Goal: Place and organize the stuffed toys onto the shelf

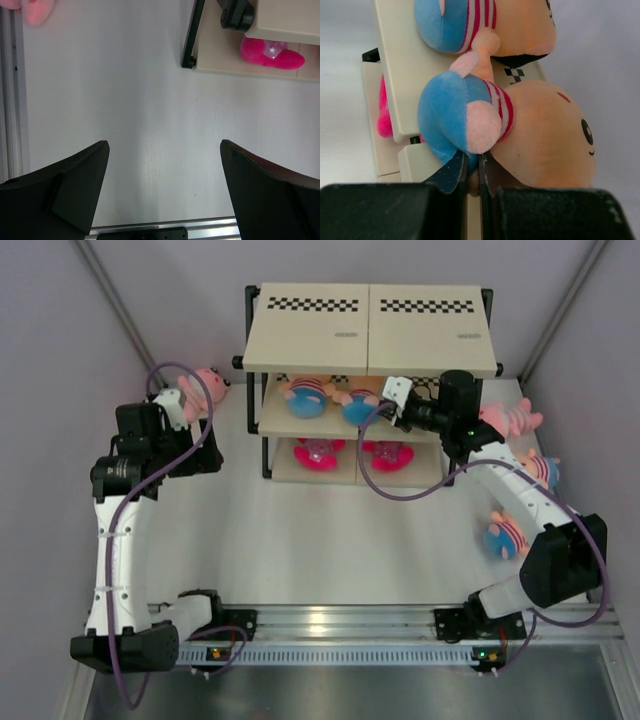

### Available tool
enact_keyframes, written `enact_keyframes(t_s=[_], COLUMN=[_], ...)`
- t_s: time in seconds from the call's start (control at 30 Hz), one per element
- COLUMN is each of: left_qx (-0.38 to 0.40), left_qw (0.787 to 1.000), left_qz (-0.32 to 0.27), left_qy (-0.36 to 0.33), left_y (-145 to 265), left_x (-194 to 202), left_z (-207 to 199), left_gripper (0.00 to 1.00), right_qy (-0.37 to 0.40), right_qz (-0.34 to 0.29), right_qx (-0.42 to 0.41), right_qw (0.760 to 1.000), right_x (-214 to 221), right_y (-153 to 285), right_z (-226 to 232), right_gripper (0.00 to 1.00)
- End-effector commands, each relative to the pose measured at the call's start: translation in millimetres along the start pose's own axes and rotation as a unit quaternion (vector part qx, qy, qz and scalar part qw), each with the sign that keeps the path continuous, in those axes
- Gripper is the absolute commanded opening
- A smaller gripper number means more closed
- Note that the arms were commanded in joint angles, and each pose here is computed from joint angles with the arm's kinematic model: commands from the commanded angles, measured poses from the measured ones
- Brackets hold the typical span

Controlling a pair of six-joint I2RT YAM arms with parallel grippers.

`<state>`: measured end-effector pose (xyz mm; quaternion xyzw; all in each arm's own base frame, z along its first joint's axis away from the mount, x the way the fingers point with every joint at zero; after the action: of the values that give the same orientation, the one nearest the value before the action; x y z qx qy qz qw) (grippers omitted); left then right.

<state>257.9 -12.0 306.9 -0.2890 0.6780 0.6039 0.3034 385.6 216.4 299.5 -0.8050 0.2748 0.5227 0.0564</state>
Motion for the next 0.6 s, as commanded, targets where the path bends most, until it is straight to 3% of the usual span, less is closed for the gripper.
enact_keyframes(t_s=[0.0,0.03,0.13,0.17,0.23,0.27,0.37,0.5,0.57], left_qx=[-0.008,-0.007,-0.009,-0.01,-0.006,-0.005,0.002,0.011,0.011], left_qw=[1.0,1.0,1.0,1.0,1.0,1.0,1.0,1.0,1.0], left_qz=[-0.028,-0.027,-0.023,-0.024,-0.022,-0.023,-0.02,-0.019,-0.022], left_qy=[-0.004,-0.004,-0.004,-0.003,-0.003,-0.003,0.0,0.001,0.001], left_y=[0,-1,-3,-3,-5,-6,-8,-9,-7], left_x=[-16,-17,-17,-18,-17,-18,-17,-16,-17], left_z=[3,4,5,6,4,4,3,0,0], left_gripper=[0.99,0.98,0.99,0.99,0.98,0.99,0.99,0.99,0.99], right_qy=[0.019,0.018,0.01,0.009,0.012,0.017,0.012,-0.034,-0.058], right_qz=[-0.016,-0.013,0.006,0.01,0.012,0.013,0.022,0.033,0.044], right_qx=[-0.017,-0.016,-0.017,-0.012,-0.001,0.018,0.048,0.091,0.127], right_qw=[1.0,1.0,1.0,1.0,1.0,1.0,0.999,0.995,0.989], right_x=[-2,-1,5,5,2,-4,-7,-16,-20], right_y=[-7,-7,-6,-4,4,12,26,47,61], right_z=[-9,-11,-10,-11,-9,-12,-11,-10,-10], right_gripper=[0.03,0.05,0.23,0.34,0.46,0.58,0.71,0.78,0.93])
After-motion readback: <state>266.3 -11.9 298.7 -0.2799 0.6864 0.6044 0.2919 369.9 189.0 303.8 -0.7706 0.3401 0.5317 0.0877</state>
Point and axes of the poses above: each gripper's point midway between its finger pads, its own y axis back along the fingers, its own z axis along the line the jaws close on, x = y × z, the point moved 2 cm from there along y, back along the fingers, and after that the axes turned 5 degrees about -y, right-handed, at the moved point
